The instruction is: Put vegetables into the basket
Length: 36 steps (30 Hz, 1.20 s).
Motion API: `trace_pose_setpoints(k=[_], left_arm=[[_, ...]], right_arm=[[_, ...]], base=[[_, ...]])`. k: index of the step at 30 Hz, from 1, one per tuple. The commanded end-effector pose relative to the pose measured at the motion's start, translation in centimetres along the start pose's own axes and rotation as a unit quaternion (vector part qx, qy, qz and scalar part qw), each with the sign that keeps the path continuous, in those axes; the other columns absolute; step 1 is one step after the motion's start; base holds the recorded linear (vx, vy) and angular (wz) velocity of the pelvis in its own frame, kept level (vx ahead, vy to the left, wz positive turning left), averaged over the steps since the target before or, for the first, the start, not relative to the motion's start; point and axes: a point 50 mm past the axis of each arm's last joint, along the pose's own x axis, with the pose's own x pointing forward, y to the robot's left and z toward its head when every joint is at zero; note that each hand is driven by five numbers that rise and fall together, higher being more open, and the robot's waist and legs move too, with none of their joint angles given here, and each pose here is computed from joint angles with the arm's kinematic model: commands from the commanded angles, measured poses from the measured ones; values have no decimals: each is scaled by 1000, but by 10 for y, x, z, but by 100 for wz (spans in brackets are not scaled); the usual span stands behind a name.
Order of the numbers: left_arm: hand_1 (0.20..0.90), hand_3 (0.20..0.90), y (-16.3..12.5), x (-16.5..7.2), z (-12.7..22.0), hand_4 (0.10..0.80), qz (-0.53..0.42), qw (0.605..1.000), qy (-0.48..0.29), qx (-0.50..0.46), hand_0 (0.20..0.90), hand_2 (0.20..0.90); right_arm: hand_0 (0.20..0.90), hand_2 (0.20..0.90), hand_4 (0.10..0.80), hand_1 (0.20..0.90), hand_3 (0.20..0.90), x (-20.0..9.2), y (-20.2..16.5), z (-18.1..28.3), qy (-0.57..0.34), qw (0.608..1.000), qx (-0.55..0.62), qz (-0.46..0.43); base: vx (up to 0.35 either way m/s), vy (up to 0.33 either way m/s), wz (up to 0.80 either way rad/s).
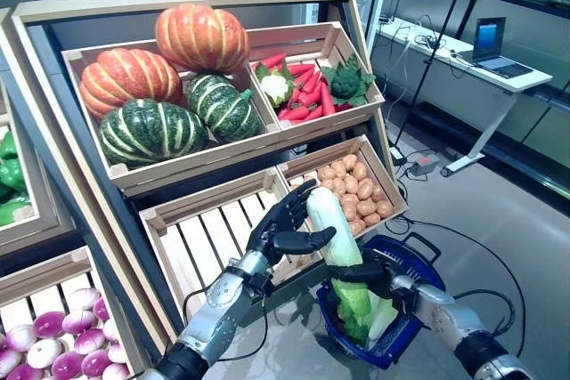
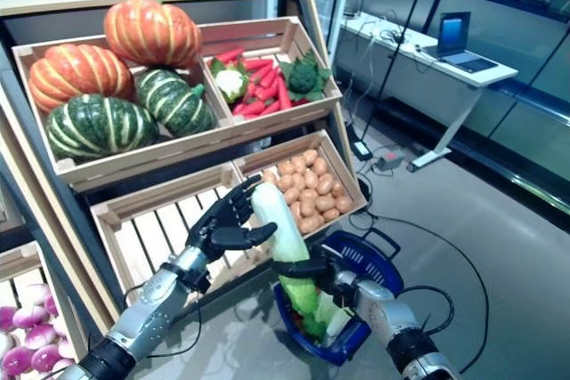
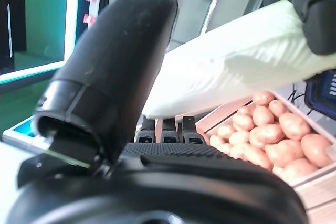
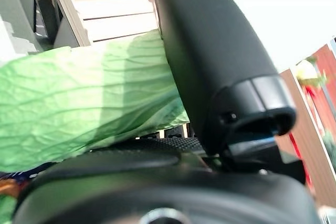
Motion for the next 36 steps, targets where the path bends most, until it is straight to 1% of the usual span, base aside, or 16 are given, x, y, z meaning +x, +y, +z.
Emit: trace_pose_setpoints(k=[1, 4, 8, 12, 13, 15, 19, 29, 30, 31, 32, 33, 36], left_arm=[[900, 900, 10, 6, 44, 800, 7, 993, -116, 18, 900, 900], [900, 900, 22, 0, 39, 800, 44, 993, -105, 39, 900, 900], [900, 900, 29, -3, 32, 800, 60, 994, -80, 47, 900, 900], [900, 900, 33, -8, 18, 800, 77, 994, -38, 65, 900, 900], [900, 900, 33, -7, 19, 800, 77, 994, -39, 65, 900, 900], [900, 900, 36, -9, 13, 800, 95, 993, -23, 66, 900, 900], [900, 900, 41, -12, 7, 800, 118, 990, -5, 72, 900, 900], [900, 900, 39, -10, 6, 800, 128, 989, -2, 78, 900, 900], [900, 900, 39, -10, 6, 800, 126, 989, 0, 78, 900, 900], [900, 900, 39, -11, 5, 800, 124, 989, 1, 78, 900, 900], [900, 900, 38, -12, 4, 800, 124, 989, 2, 77, 900, 900], [900, 900, 37, -12, 4, 800, 123, 989, 2, 76, 900, 900], [900, 900, 36, -12, 2, 800, 123, 990, 2, 75, 900, 900]], right_arm=[[300, 300, 400, 300, 300, -28, -50, 65, -157, 983, 31, -84], [300, 300, 400, 300, 300, -42, -69, 56, -152, 980, 74, -102], [300, 300, 400, 300, 300, -61, -98, 55, -173, 965, 135, -147], [300, 300, 400, 300, 300, -82, -126, 65, -209, 933, 174, -235], [300, 300, 400, 300, 300, -82, -127, 65, -210, 933, 174, -235], [300, 300, 400, 300, 300, -87, -134, 66, -204, 926, 178, -263], [300, 300, 400, 300, 300, -99, -151, 60, -157, 917, 178, -321], [300, 300, 400, 300, 300, -107, -161, 54, -110, 896, 227, -367], [347, 347, 431, 347, 347, -109, -162, 54, -106, 893, 229, -372], [505, 505, 536, 505, 505, -110, -163, 55, -103, 891, 230, -377], [771, 771, 714, 771, 771, -110, -163, 55, -102, 889, 232, -381], [900, 900, 800, 900, 900, -111, -164, 56, -97, 887, 229, -389], [900, 900, 800, 900, 900, -111, -164, 56, -93, 885, 225, -397]], base=[[7, -6, -6], [55, -3, -8], [31, -25, -8], [-5, -30, 0], [0, 0, 0], [14, -18, 0], [20, -40, 1], [23, -42, 6], [20, -30, 5], [0, 0, 0], [0, 0, 0], [0, 0, 0], [3, -7, 3]])
